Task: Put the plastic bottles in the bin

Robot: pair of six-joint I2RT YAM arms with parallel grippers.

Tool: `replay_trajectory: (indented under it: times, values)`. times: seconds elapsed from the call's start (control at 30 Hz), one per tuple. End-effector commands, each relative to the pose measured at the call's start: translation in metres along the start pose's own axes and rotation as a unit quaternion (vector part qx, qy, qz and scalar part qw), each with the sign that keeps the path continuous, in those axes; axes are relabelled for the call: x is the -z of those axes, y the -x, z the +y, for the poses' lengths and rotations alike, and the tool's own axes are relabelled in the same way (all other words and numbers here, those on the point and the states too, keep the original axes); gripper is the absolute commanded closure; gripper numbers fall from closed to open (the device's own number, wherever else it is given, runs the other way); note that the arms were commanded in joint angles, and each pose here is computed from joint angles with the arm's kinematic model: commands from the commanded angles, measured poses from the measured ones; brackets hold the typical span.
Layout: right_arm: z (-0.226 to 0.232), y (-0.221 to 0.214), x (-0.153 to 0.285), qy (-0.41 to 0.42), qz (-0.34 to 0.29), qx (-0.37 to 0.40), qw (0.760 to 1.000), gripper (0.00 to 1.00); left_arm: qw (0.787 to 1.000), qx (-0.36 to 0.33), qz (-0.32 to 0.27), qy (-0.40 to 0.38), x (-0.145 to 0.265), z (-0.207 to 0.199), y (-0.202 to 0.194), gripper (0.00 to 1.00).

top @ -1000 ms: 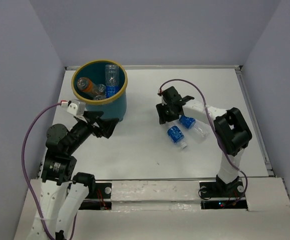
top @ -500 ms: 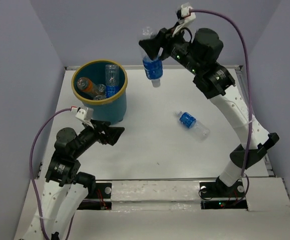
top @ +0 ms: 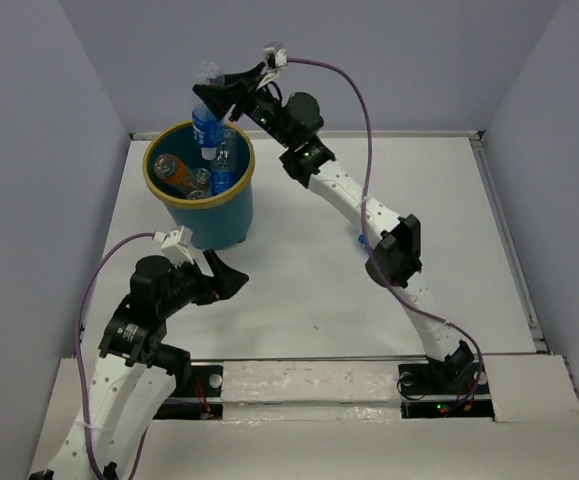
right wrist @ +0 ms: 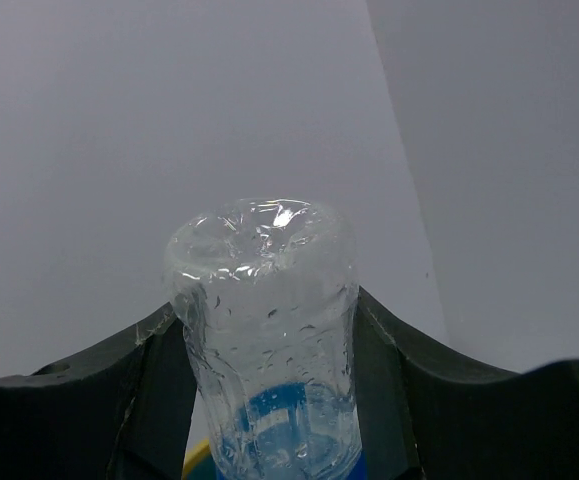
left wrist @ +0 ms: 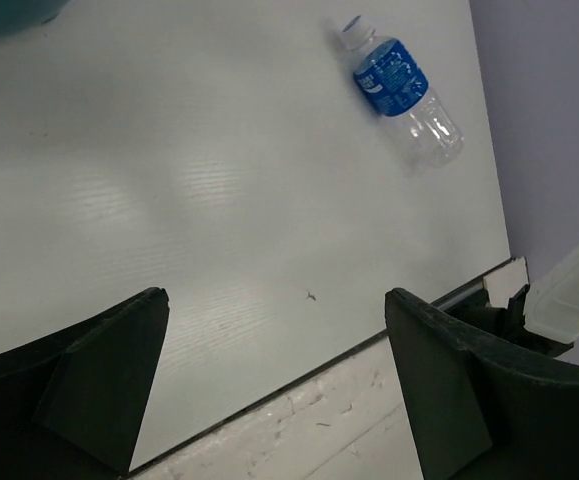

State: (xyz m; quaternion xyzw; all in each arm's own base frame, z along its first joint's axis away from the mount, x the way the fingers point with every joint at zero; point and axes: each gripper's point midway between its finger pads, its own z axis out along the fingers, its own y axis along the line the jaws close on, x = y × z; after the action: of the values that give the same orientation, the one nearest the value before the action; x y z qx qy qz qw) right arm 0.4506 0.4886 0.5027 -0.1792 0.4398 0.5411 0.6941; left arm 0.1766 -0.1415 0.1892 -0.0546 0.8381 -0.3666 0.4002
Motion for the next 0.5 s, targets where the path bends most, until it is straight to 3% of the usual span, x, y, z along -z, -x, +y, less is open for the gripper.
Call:
replay_trajectory:
  times: [0.0, 0.2, 0.3, 0.37, 0.47]
  values:
    - [0.071, 0.078, -0.006, 0.077, -0.14, 0.015, 0.987, 0.63, 0.999, 0.016, 0.034, 0.04, 0.001, 0.022, -0.024, 0.01]
    - [0.06, -0.003, -0.008, 0.058, -0.067, -0.01, 0.996, 0.61, 0.999, 0.023, 0.015, 0.031, 0.0, 0.02, -0.02, 0.01]
    - [0.049, -0.046, -0.002, 0.042, -0.028, -0.021, 0.999, 0.51, 0.999, 0.023, 0.008, 0.03, 0.0, 0.018, -0.016, 0.01]
    - [0.056, -0.049, 0.0, 0.045, -0.025, -0.022, 0.998, 0.38, 0.999, 0.021, -0.001, 0.034, 0.002, 0.018, -0.011, 0.01]
    - [0.06, -0.055, 0.001, 0.04, -0.011, -0.019, 0.999, 0.26, 0.999, 0.017, -0.011, 0.04, 0.003, 0.015, -0.003, 0.01]
